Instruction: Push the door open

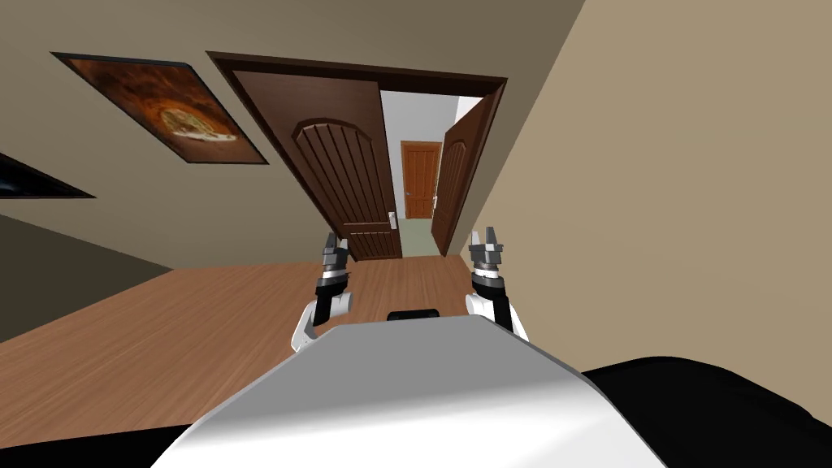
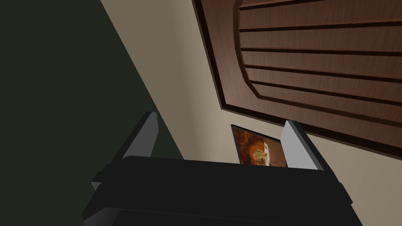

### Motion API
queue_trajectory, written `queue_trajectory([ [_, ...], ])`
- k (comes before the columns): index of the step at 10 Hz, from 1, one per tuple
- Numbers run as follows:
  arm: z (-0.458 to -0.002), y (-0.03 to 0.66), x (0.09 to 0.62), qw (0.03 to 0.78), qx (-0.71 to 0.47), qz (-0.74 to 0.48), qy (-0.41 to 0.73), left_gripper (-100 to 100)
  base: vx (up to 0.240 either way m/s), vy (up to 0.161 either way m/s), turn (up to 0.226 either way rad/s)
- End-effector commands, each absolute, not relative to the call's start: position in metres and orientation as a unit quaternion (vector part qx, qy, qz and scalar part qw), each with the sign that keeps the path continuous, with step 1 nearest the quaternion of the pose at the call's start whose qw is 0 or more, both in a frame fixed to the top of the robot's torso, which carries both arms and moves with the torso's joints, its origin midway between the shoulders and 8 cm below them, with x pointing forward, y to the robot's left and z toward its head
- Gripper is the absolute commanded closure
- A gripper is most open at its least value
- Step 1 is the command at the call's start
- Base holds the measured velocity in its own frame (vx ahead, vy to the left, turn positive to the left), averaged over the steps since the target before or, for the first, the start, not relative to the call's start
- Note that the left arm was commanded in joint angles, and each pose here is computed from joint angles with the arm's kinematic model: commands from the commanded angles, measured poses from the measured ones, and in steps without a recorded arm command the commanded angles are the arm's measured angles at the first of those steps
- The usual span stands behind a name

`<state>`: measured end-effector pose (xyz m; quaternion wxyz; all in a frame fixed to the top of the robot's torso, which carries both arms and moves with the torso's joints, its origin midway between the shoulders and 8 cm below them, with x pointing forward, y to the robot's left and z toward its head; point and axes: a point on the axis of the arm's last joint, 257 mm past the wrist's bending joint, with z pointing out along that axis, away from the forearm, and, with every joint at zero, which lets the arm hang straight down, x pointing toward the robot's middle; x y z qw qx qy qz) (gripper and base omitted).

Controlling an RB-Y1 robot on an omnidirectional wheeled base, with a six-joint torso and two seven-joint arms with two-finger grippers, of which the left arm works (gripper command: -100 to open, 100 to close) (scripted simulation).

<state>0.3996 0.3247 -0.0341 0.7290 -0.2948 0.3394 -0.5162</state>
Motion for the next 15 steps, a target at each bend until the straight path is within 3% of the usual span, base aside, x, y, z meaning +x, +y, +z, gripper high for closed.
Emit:
queue_trajectory([
  [1, -0.041, 0.340, 0.406, 0.736, -0.301, -0.500, 0.345, -100, 0.069, 0.040, -0.236],
  [15, -0.108, 0.498, 0.434, 0.771, -0.407, -0.352, 0.342, -100, 0.070, 0.060, -0.206],
])
